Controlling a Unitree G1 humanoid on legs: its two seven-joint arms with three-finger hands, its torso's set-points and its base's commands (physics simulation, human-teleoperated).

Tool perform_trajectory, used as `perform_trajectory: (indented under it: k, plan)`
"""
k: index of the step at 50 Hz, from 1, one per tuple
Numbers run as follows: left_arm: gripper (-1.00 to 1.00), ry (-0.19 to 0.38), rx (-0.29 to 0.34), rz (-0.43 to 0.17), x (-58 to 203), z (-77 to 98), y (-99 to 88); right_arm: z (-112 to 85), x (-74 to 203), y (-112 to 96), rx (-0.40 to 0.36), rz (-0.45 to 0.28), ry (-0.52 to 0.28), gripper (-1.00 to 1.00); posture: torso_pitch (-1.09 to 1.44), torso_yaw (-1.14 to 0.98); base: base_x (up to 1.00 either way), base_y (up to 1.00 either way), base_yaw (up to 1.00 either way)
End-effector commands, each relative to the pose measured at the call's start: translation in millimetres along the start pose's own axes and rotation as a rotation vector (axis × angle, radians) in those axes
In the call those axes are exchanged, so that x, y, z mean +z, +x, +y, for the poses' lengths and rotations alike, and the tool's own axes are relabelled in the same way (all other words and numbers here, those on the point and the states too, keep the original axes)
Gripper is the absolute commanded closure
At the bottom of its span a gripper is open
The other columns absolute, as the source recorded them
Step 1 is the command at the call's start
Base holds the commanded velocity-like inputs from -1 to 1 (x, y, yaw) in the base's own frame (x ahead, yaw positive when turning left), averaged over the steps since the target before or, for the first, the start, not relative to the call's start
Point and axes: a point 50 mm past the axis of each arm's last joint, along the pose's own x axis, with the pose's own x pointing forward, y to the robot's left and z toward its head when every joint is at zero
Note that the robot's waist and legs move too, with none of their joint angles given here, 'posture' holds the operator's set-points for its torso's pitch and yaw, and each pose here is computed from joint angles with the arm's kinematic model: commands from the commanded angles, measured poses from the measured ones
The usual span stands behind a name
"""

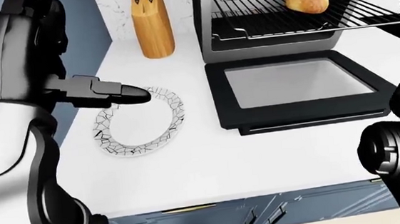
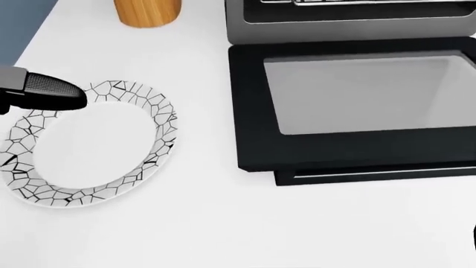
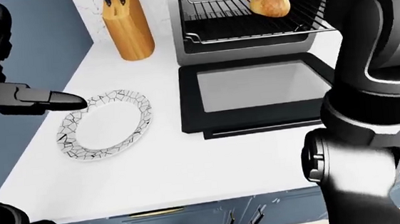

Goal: Pick the bread from the top rack and place it on the plate on the counter.

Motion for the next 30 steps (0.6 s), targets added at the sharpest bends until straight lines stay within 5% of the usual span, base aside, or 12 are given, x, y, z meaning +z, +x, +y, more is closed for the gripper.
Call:
perform_trajectory:
  k: [1,30]
  plan:
    - [-1.00,0.014,0.026,-0.066,10.6,3.9,-1.3,-5.1,12.6,3.1,-0.033,-0.082,0.008,-1.00,0.00,0.00,0.00,0.00,0.00]
    - [-1.00,0.020,0.021,-0.066,9.1,1.6,2.2,15.1,-6.0,55.9,-0.025,0.064,-0.042,-1.00,0.00,0.00,0.00,0.00,0.00]
